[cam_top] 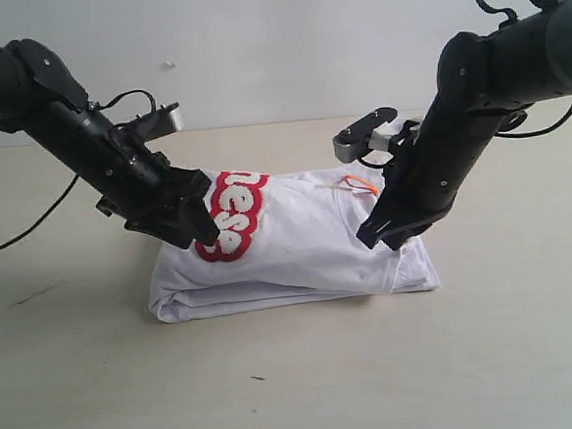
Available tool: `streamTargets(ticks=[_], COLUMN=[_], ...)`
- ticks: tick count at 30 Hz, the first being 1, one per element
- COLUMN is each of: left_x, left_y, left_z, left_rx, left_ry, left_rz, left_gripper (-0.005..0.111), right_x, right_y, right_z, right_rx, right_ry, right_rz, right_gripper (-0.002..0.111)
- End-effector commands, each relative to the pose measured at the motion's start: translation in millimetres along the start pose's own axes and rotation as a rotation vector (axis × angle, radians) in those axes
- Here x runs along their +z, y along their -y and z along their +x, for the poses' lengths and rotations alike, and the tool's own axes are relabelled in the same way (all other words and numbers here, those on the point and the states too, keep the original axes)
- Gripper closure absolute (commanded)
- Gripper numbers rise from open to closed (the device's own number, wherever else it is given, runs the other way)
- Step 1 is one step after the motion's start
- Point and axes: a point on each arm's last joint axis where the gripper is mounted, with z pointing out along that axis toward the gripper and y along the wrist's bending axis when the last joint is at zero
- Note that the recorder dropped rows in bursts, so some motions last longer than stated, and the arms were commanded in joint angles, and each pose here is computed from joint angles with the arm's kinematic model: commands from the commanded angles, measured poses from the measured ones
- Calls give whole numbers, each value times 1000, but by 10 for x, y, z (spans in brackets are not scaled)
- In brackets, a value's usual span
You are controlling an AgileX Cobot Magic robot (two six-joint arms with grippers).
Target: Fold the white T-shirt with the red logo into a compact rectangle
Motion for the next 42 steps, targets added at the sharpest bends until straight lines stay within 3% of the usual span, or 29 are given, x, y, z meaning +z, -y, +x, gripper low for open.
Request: streamTargets(ticks=[1, 10, 16, 19, 22, 29, 42], left_x=[160, 477, 486, 467, 450, 443, 447], left_y=[-132, -281, -310, -339, -372, -361, -336], left_z=[-40, 126, 265, 325, 336, 349, 355], left_rx=[-25, -56, -21, -22, -44, -53, -70], left_ry=[43, -123, -270, -334, -342, -357, -359], left_rz=[-31, 14, 5, -19, -33, -19, 7], left_gripper=[61, 61, 61, 61, 61, 61, 61], right_x=[-27, 176, 332, 351, 344, 324, 358], right_y=[-6, 53, 37, 5, -68, -222, -549], right_z=[6, -27, 39, 98, 159, 233, 177], right_rx=[-4, 51, 74, 10, -83, -142, -203], right_ry=[-1, 36, -30, -92, -172, -281, -313], right_rz=[-11, 17, -23, -62, -108, -193, -206], right_gripper=[108, 108, 108, 108, 108, 108, 108])
